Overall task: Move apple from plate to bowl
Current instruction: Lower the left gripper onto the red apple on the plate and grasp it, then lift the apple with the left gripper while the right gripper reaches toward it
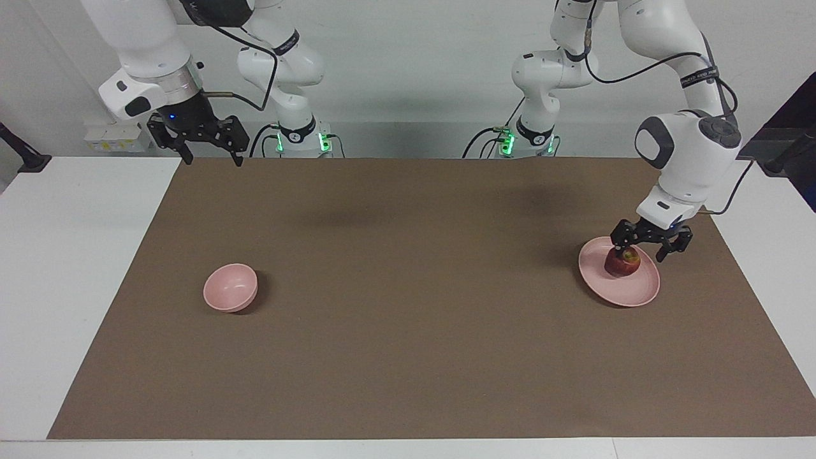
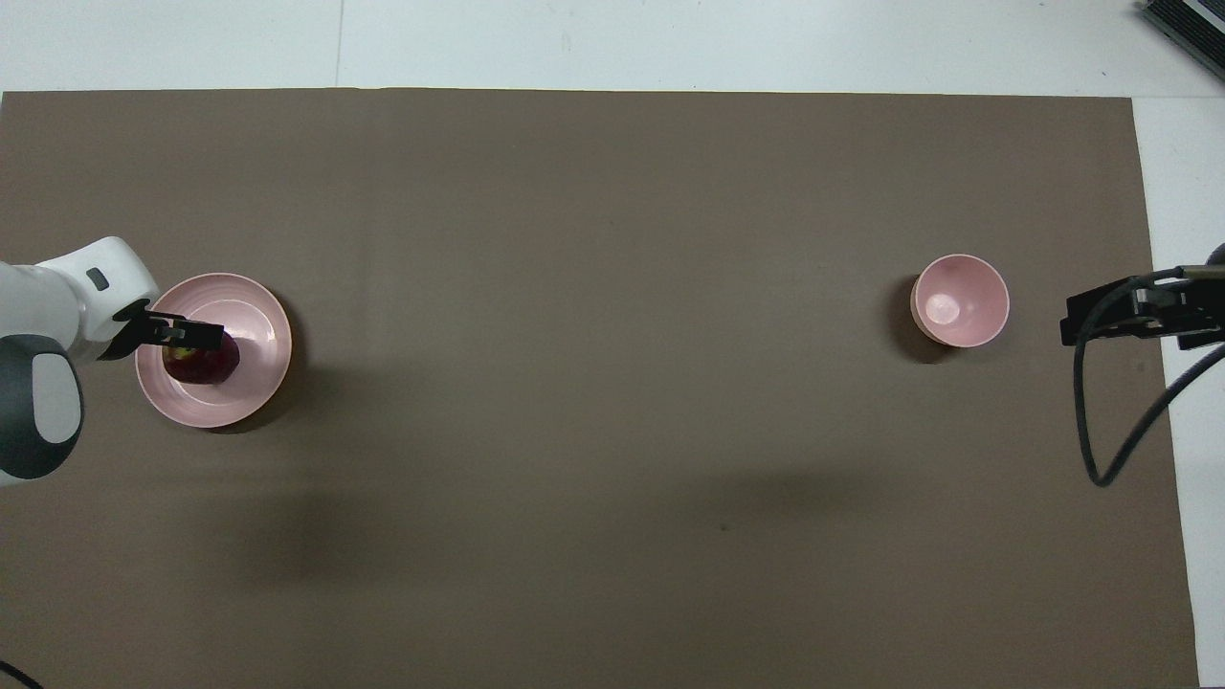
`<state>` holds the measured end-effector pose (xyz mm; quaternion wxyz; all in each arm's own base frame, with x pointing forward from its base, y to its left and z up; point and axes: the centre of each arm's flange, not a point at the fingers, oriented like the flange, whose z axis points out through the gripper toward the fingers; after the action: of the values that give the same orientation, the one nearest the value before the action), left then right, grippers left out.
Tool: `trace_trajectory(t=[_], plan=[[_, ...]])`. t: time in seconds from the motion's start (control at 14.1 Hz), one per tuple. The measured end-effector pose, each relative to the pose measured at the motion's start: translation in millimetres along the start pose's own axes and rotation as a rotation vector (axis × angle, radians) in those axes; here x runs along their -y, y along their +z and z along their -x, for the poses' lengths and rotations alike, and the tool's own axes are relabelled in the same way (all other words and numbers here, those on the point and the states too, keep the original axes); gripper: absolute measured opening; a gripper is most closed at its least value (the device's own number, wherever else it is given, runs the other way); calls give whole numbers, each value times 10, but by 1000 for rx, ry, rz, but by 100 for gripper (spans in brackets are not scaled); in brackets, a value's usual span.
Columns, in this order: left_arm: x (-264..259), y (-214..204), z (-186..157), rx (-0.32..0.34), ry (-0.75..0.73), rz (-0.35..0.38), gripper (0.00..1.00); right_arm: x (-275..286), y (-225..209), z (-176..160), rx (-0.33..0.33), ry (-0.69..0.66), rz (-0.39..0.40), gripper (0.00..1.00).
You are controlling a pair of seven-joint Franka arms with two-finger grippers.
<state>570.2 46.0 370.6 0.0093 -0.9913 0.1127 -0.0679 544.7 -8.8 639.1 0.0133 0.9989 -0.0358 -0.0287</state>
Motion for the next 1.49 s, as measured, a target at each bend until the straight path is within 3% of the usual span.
trace_trajectory(t=[0.42,0.57,0.85,0.99,1.2,1.49], plan=[[-19,300,138,54,-5,16,100,99,7,16,6,-19,1,100],[18,325,181,61,-16,19,81,97,7,14,5,-20,1,100],[39,314,193,60,-21,18,78,173,54,-3,11,-21,-9,100],[28,309,188,63,-20,22,78,256,172,-43,37,35,-38,100],[-95,180,103,112,-29,82,78,430,446,-140,80,137,-100,100],[-316,-422,-97,93,-43,183,78,831,845,-261,169,306,-172,100]])
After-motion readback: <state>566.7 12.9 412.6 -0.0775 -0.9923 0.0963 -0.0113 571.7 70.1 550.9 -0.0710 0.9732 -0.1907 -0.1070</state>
